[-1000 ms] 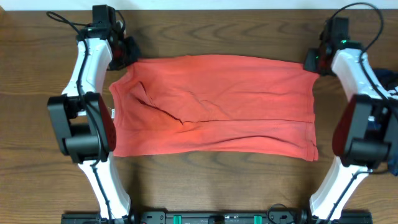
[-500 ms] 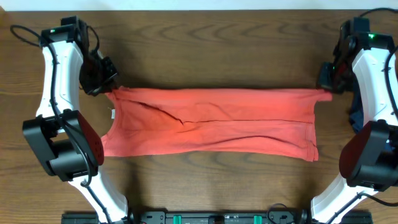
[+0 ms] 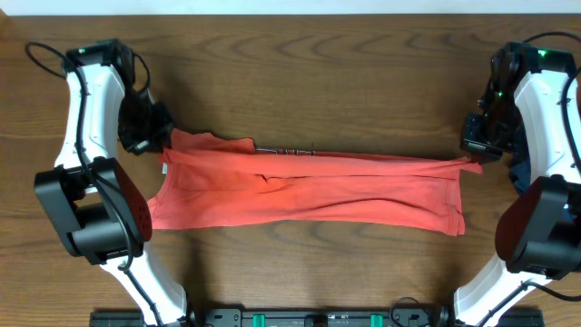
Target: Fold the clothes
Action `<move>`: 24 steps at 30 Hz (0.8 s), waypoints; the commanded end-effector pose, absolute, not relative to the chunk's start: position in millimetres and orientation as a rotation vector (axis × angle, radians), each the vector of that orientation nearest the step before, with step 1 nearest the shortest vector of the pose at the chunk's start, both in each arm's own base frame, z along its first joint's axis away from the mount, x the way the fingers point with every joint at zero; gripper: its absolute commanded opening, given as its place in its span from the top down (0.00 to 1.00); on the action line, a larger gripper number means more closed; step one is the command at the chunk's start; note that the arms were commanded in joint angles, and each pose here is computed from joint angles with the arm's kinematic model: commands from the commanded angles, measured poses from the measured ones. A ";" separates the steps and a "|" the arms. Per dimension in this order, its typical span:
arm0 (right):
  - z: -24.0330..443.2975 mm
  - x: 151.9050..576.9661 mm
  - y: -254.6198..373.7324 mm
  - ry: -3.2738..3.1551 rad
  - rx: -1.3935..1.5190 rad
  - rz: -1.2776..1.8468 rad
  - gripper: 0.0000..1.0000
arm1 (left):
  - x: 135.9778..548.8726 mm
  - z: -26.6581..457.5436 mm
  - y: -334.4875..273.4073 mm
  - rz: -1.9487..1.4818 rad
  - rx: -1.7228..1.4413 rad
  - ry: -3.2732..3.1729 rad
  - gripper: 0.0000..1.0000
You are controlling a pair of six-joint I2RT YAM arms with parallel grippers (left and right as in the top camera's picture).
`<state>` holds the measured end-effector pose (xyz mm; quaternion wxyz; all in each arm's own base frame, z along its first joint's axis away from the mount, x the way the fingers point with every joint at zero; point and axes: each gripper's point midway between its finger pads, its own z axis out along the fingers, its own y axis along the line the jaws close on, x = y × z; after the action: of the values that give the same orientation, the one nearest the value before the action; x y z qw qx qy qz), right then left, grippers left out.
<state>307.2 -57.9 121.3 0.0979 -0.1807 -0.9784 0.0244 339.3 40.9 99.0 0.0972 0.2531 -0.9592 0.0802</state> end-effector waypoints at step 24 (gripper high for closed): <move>57.0 238.9 -59.7 -2.690 -0.499 0.109 0.64 | 295.8 50.9 57.3 0.027 0.688 -2.741 0.60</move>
<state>241.4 -54.1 52.6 0.2045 -0.1792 -0.9619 0.0296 299.7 54.0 50.8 0.1512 0.2431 -0.9580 0.0181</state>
